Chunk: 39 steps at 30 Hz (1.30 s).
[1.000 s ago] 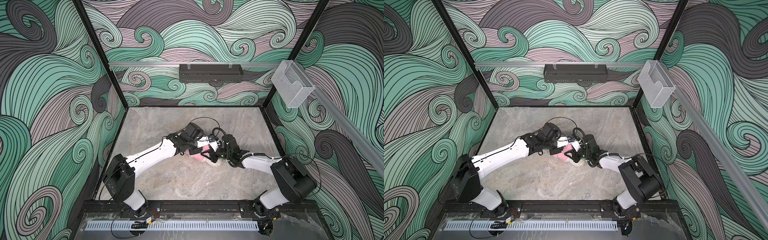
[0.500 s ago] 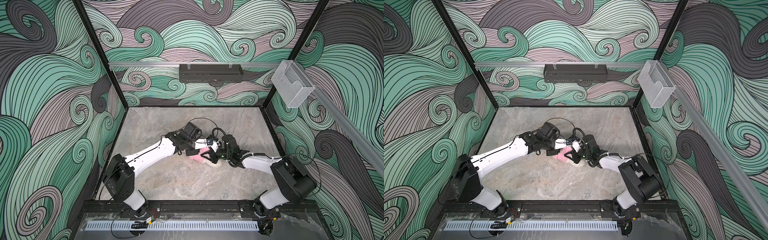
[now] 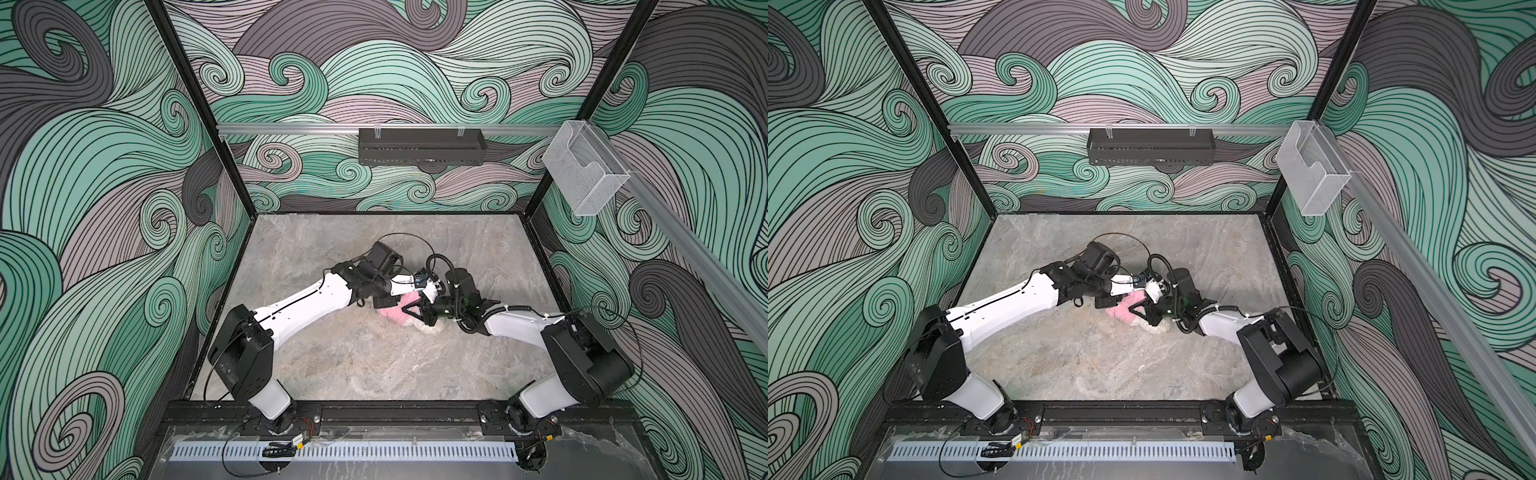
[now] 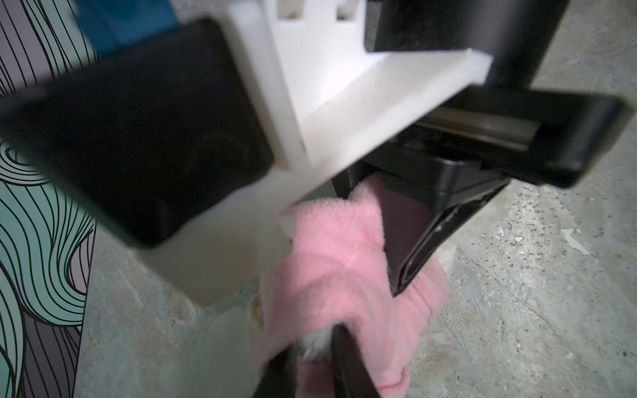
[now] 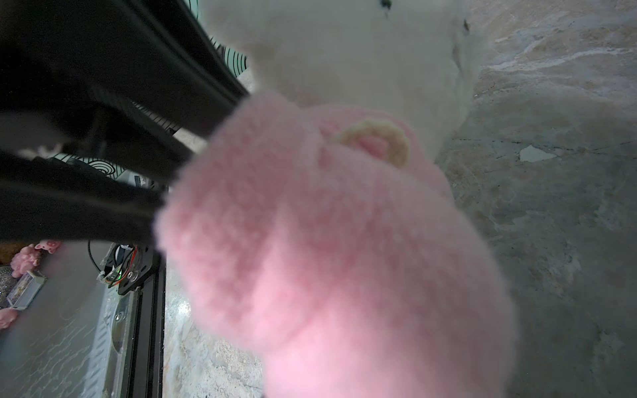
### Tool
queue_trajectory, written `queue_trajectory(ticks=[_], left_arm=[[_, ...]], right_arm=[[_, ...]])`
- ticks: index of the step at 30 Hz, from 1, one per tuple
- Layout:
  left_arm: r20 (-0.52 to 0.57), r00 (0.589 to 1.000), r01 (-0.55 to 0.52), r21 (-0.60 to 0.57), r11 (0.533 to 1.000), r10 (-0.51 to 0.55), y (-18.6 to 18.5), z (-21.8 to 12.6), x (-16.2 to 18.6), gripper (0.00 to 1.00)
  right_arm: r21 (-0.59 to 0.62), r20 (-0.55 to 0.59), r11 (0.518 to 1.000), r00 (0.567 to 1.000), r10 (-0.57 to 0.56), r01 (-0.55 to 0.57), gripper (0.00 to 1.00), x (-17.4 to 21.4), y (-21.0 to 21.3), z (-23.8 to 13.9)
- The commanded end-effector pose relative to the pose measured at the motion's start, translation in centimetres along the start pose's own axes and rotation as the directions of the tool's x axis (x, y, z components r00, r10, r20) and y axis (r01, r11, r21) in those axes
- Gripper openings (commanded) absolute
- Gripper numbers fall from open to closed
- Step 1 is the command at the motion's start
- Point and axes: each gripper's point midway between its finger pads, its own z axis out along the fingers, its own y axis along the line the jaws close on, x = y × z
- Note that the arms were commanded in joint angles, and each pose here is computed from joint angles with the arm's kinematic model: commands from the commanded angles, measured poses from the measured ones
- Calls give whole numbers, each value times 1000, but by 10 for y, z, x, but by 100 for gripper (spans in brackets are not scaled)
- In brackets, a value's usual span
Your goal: Dress the teddy bear
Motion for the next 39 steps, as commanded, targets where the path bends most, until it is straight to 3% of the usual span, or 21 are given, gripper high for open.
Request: queue_trajectory(ticks=[1, 8, 12, 20, 23, 30, 35, 39], left_arm=[[49, 999, 8, 10, 1000, -9, 6, 9, -10, 26], [82, 996, 29, 59, 998, -33, 4, 25, -19, 31], [102, 992, 56, 150, 987, -72, -10, 34, -20, 31], [107, 977, 140, 315, 939, -182, -28, 28, -15, 32], [95, 980, 135, 344, 929, -178, -31, 32, -14, 34], [200, 955, 91, 506, 858, -219, -50, 35, -38, 35], [142, 954, 129, 597, 792, -263, -70, 39, -28, 29], [151, 940, 145, 633, 761, -306, -79, 36, -31, 13]], right_arm=[[-105, 130, 984, 983, -129, 143, 3, -43, 27, -6], [-135, 188, 975, 970, -152, 179, 2, -57, 36, -10], [-127, 257, 963, 945, -200, 238, 0, -70, 41, -17], [-59, 333, 922, 879, -342, 382, 0, -80, 49, -30], [-66, 342, 907, 863, -372, 417, 0, -83, 56, -33], [-78, 371, 880, 833, -411, 469, 0, -95, 76, -37], [20, 419, 879, 795, -439, 476, 0, -116, 72, -56], [84, 471, 893, 772, -426, 442, 0, -137, 65, -68]])
